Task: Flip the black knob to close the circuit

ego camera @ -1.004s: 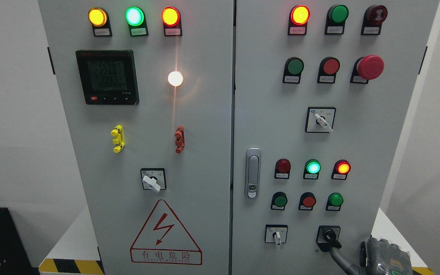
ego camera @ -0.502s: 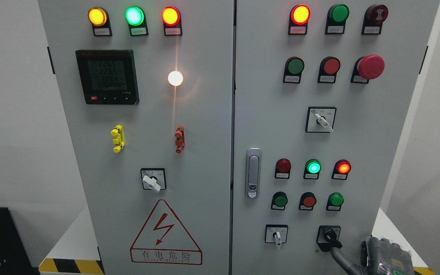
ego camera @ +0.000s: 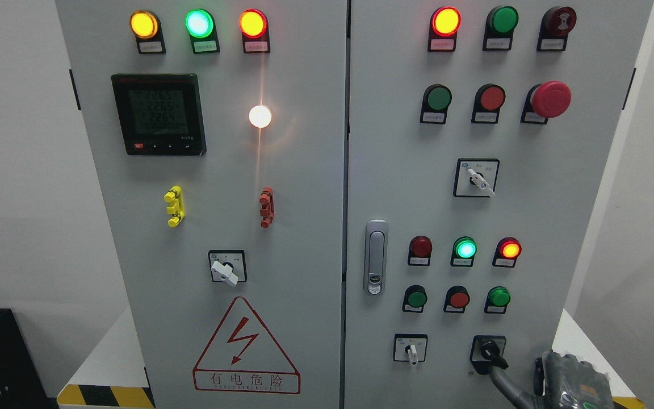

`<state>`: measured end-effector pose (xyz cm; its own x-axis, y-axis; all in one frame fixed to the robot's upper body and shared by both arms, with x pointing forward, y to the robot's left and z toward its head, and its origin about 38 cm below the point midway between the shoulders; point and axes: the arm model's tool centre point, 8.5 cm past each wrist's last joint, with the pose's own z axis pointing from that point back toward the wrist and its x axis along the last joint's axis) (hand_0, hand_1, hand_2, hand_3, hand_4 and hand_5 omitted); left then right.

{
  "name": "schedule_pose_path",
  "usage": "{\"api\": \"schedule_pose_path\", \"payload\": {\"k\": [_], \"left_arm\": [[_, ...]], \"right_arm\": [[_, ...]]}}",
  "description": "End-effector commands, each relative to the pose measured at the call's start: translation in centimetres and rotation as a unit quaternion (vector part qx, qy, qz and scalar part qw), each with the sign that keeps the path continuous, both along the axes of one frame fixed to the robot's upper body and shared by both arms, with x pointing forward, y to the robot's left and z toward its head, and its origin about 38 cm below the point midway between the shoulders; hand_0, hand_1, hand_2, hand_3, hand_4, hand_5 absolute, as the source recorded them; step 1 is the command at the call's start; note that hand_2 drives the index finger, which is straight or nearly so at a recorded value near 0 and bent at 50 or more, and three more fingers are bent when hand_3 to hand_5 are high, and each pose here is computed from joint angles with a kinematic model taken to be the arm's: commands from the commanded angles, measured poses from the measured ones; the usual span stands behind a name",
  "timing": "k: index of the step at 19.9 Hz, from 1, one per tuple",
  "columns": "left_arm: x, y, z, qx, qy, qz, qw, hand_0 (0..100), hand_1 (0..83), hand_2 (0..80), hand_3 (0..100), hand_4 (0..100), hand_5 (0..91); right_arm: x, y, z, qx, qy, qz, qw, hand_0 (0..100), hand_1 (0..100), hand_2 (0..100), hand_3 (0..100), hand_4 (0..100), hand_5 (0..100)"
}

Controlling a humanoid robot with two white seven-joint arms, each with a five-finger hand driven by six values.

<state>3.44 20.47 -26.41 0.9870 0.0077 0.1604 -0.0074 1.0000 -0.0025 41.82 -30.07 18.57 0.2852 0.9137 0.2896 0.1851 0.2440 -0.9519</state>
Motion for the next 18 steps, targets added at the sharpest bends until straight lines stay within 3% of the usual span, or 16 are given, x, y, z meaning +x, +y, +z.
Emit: {"api": "schedule_pose_path", "payload": {"k": [1,7,18], "left_arm": [[-0.4,-0.1,0.0,0.000,0.003,0.000,1.000,12,55.6,0.0,0,0,0.0],[-0.4,-0.1,0.0,0.000,0.003,0.000,1.000,12,55.6,0.0,0,0,0.0],[-0.4,0.0,0.0,0.001,0.003,0.001,1.000,12,55.6,0.0,0,0,0.0]], "right_arm": [[0.1,1.3,-0.1,-0.003,0.000,0.018,1.000,0,0,90,100,91,93],[-0.2,3.0,-1.1,-0.010,0.012,0.041,0.999,0,0,90,100,91,92],[-2.2,4.8,-0.8,-0.004,-0.027,0.073,0.997,0,0,89,100,91,92]]}}
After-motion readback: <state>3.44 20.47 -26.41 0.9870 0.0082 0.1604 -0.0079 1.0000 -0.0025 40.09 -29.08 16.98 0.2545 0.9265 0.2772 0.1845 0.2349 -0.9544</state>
